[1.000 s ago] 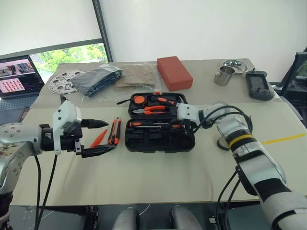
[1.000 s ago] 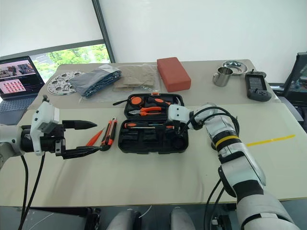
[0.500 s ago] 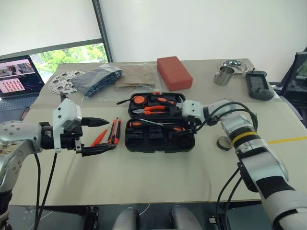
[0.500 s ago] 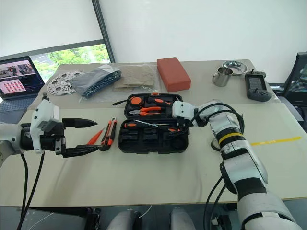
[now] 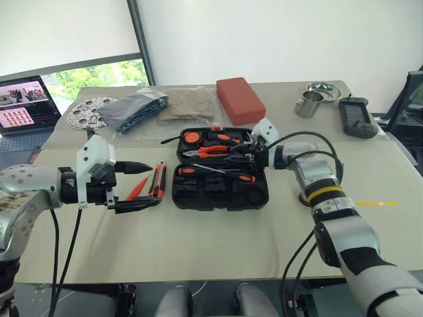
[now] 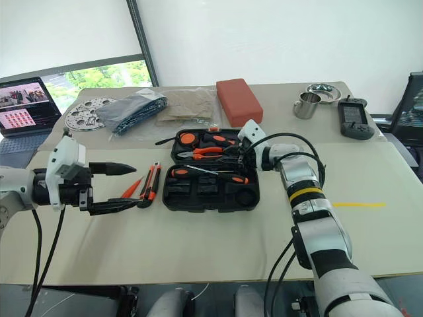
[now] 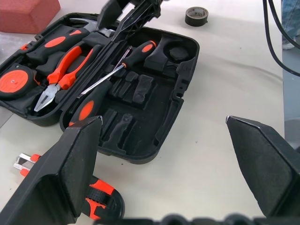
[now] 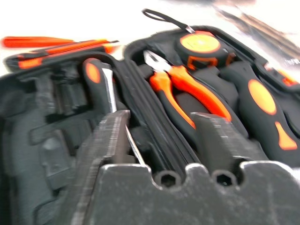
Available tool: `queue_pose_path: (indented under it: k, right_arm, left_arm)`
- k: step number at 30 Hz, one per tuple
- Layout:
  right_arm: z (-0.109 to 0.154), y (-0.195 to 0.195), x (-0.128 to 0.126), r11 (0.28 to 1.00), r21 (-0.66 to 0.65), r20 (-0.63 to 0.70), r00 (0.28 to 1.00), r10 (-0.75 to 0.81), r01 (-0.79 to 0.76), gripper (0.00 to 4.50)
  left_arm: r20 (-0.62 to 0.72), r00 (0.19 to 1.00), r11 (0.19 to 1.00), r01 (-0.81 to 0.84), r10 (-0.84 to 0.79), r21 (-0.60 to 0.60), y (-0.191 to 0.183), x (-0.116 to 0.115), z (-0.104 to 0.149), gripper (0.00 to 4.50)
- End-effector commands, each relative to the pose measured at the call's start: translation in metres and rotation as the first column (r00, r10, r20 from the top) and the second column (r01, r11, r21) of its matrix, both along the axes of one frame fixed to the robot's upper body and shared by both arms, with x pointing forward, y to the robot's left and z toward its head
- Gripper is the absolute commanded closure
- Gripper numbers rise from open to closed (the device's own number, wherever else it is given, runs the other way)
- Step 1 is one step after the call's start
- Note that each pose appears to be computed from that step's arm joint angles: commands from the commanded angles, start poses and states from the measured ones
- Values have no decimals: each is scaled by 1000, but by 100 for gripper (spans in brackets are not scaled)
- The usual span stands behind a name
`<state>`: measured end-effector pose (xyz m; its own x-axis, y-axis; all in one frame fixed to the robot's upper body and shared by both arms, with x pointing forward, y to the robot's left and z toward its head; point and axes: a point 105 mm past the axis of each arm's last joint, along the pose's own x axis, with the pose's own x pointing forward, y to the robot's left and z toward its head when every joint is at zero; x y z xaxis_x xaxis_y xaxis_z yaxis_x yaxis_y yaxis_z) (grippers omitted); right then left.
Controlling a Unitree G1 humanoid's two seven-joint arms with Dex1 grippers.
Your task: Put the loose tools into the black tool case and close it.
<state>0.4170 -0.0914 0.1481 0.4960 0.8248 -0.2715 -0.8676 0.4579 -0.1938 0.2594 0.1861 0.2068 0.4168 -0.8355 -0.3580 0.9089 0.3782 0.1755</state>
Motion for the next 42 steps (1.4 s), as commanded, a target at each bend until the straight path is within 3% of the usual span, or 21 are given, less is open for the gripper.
queue_pose_path:
  k: [1,3,11,16,19,26,34,38,42]
  right_arm:
    - [7,6,0,997,-69,91,995,29,-23,373]
    - [-1,11,-4,990,-127,96,993,69,-57,446]
    - [-18,18,-15,971,-197,67,986,153,-137,446]
    - [-12,21,-24,963,-177,73,973,217,-202,446]
    - [-4,16,-17,974,-174,121,978,169,-147,446]
    - [4,16,-19,991,-46,84,988,129,-125,446]
    - [-31,11,-27,987,-112,-12,993,119,-120,446]
    - [-60,4,-33,966,-222,-83,990,116,-132,446]
    - [-68,0,-32,959,-262,-101,991,86,-110,446]
  left_arm:
    - [54,998,1000,25,-26,10,-4,0,11,0]
    - [54,998,1000,28,-28,12,-4,0,10,0]
    - [49,998,999,28,-29,23,-3,0,9,0]
    - [47,998,999,29,-30,22,-3,0,9,0]
    - [45,999,999,29,-30,23,-3,0,8,0]
    - [43,999,999,32,-33,19,-4,0,7,0]
    - [36,999,999,33,-33,20,-3,-1,7,0]
    - [37,999,999,29,-30,24,-3,0,7,0]
    - [34,999,999,24,-25,25,-2,-1,6,0]
